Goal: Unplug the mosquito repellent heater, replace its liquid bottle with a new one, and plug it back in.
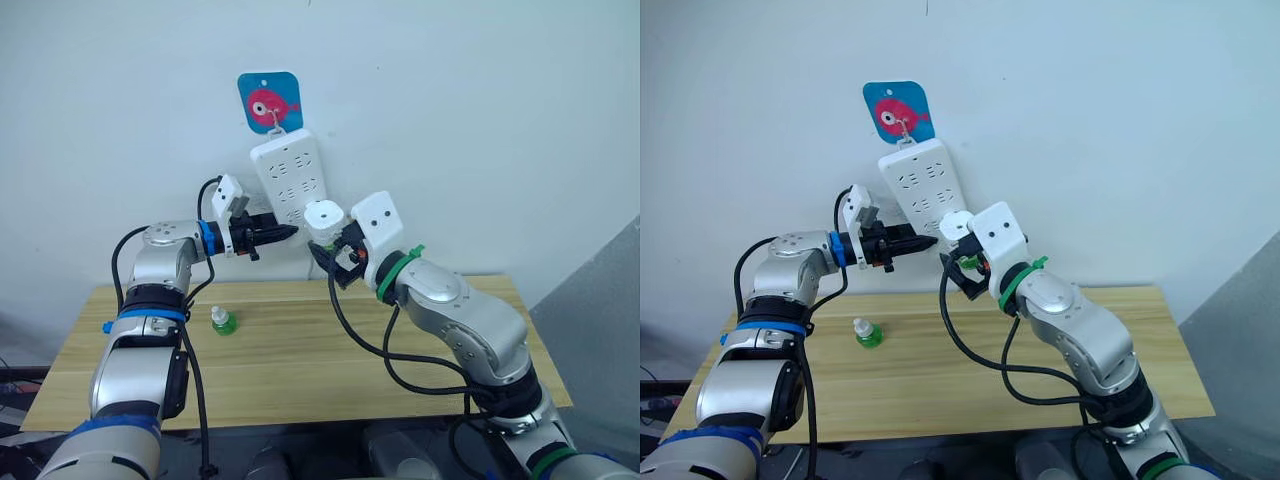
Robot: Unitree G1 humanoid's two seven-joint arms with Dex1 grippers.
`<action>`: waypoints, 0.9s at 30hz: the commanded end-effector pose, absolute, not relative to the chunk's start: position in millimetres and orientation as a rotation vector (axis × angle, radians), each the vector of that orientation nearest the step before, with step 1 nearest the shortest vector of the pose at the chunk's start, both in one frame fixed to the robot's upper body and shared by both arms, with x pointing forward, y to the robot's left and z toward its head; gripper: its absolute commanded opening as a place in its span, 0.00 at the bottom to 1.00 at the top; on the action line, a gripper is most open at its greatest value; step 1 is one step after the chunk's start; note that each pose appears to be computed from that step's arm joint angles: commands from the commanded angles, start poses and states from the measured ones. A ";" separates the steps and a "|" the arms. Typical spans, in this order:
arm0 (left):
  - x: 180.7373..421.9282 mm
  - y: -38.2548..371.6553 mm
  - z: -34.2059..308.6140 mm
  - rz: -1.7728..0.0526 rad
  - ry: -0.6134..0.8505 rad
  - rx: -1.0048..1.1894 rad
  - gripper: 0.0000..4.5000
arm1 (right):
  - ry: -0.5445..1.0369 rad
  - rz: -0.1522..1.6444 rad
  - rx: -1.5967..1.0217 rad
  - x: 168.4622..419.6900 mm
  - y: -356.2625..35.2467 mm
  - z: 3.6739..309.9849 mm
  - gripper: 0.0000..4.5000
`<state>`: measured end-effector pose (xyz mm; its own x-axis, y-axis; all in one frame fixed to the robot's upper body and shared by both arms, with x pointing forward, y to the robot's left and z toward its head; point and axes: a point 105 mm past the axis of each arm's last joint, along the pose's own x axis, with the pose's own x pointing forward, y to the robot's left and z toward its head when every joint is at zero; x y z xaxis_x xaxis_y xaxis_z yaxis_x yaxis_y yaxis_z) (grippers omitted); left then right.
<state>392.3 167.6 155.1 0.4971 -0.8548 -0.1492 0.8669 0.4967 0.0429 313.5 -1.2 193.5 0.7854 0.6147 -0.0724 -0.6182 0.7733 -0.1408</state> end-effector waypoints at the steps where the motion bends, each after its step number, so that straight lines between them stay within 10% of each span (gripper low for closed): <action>1: 390.5 157.5 168.6 -1.079 0.056 0.139 0.29 | -0.035 0.631 -0.143 316.5 -3.8 210.3 1.00; 19: 389.1 156.7 168.4 -1.064 0.054 0.127 0.29 | -0.012 0.618 -0.035 332.8 17.1 207.9 1.00; 27: 390.7 158.9 168.0 -1.044 0.054 0.110 0.29 | -0.019 0.622 -0.043 336.6 16.8 209.0 0.66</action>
<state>391.0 165.3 154.6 0.5162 -0.8455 -0.1367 0.8554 0.5169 0.0331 338.0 14.5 190.5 0.8188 0.5709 -0.0605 -0.5734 0.8185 -0.0367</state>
